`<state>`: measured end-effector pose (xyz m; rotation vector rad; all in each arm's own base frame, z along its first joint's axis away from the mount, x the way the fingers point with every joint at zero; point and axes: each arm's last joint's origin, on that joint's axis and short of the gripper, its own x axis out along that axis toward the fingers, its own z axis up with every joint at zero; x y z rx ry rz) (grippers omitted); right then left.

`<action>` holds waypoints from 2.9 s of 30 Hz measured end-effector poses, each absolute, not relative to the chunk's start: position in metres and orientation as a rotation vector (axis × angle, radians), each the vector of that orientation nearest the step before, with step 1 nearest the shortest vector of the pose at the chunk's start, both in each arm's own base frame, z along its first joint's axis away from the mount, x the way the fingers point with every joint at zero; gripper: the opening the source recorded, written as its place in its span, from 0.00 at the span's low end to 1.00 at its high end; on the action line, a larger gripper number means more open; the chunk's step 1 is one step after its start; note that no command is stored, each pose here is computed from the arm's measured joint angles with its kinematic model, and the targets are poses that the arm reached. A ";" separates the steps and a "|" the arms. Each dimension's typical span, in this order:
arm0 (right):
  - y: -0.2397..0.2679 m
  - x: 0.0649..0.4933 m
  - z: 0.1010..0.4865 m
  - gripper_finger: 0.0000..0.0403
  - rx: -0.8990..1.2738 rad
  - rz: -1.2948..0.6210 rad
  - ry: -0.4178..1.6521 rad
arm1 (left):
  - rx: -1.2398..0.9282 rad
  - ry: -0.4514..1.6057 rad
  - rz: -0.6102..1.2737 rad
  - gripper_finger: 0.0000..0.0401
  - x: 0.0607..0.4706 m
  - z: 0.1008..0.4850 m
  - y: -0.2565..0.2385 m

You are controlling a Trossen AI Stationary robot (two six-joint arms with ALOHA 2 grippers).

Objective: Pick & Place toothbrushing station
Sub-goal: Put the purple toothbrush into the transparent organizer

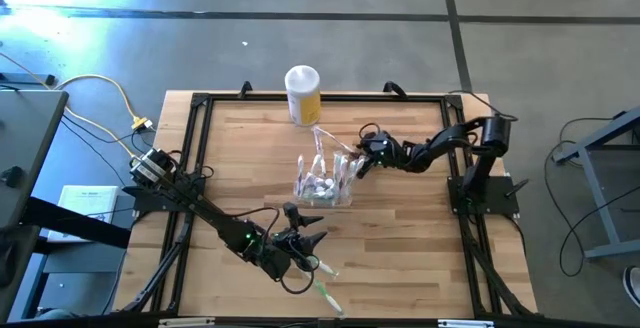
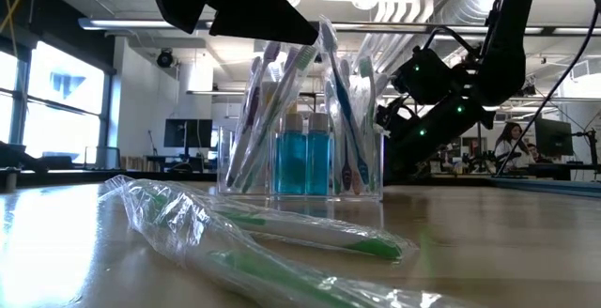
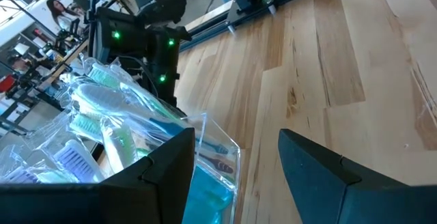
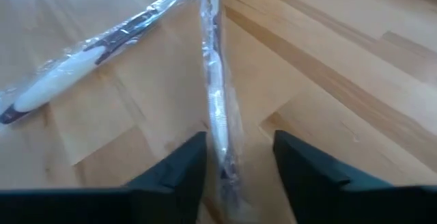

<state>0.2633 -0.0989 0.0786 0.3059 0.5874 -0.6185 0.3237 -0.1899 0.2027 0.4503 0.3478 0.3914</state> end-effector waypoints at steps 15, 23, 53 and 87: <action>-0.098 0.258 0.076 0.04 0.278 -0.701 0.648 | 0.433 0.364 0.396 0.51 0.322 0.200 -0.189; -0.079 0.261 0.076 0.04 0.202 -0.747 0.669 | 0.419 0.366 0.399 0.51 0.322 0.199 -0.189; 0.018 0.193 0.197 0.04 -0.019 -0.854 0.442 | 0.432 0.362 0.395 0.51 0.322 0.200 -0.189; 0.149 0.202 0.229 0.04 -0.290 0.100 -0.012 | 0.335 -0.111 -0.111 0.51 0.327 0.284 -0.181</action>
